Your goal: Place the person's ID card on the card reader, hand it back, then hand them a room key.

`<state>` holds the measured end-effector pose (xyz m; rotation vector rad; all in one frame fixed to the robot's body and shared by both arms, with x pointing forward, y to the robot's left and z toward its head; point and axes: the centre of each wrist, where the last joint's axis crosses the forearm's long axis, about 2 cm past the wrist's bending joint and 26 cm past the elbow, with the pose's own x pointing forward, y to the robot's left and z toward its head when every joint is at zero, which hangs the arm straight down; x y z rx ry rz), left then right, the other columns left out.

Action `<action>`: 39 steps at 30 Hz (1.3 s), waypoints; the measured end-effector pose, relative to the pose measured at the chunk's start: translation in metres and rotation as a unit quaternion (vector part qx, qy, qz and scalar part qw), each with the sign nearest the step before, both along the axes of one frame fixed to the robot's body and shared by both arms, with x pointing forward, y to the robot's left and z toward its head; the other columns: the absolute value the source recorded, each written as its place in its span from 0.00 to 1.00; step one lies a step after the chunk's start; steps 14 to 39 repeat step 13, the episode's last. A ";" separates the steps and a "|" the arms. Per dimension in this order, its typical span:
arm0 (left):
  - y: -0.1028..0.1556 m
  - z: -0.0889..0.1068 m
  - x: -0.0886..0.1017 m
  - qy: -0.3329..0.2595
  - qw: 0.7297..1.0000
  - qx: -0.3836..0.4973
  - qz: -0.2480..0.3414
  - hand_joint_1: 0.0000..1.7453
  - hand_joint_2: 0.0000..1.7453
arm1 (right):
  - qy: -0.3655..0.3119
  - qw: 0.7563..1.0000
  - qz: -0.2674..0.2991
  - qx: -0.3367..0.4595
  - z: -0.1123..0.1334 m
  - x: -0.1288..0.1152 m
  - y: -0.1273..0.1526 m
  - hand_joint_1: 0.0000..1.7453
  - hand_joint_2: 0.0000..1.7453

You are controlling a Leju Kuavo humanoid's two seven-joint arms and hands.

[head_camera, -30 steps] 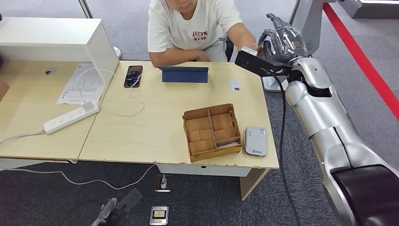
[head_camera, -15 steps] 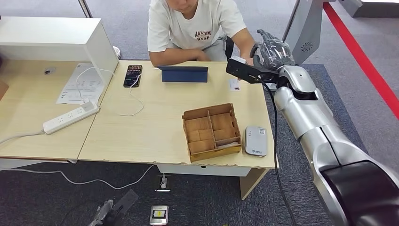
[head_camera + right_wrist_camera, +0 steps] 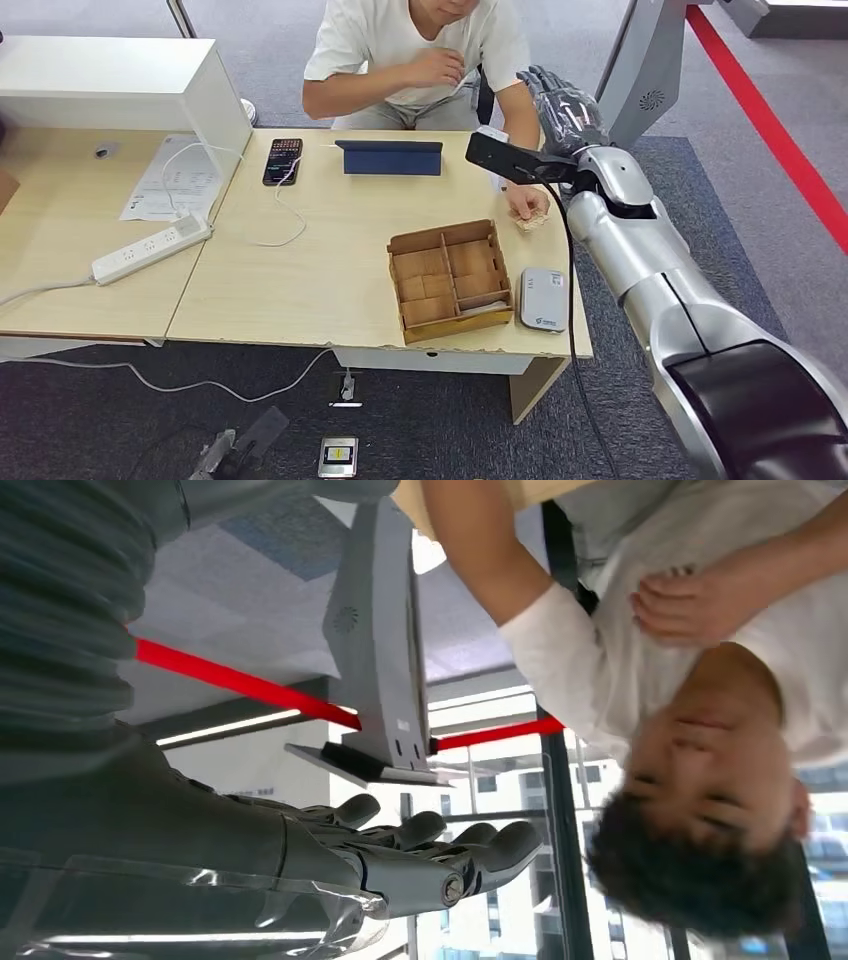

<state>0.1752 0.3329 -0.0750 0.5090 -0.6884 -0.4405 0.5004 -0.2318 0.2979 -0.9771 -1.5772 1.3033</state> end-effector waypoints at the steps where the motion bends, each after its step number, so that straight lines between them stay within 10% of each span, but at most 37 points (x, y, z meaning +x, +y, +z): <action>1: 0.002 0.000 0.000 0.000 1.000 0.000 0.002 0.00 1.00 | -0.007 1.000 0.004 0.009 0.002 0.000 0.000 0.00 1.00; 7: 0.007 -0.001 -0.004 -0.005 1.000 -0.001 0.011 0.00 1.00 | -0.059 0.996 0.030 0.060 0.013 0.002 0.000 0.00 1.00; 13: 0.008 -0.004 -0.014 -0.020 1.000 0.003 0.020 0.00 1.00 | -0.280 0.953 0.084 0.076 0.030 0.002 -0.023 0.00 1.00; 39: 0.008 -0.004 -0.014 -0.020 1.000 0.003 0.020 0.00 1.00 | -0.280 0.953 0.084 0.076 0.030 0.002 -0.023 0.00 1.00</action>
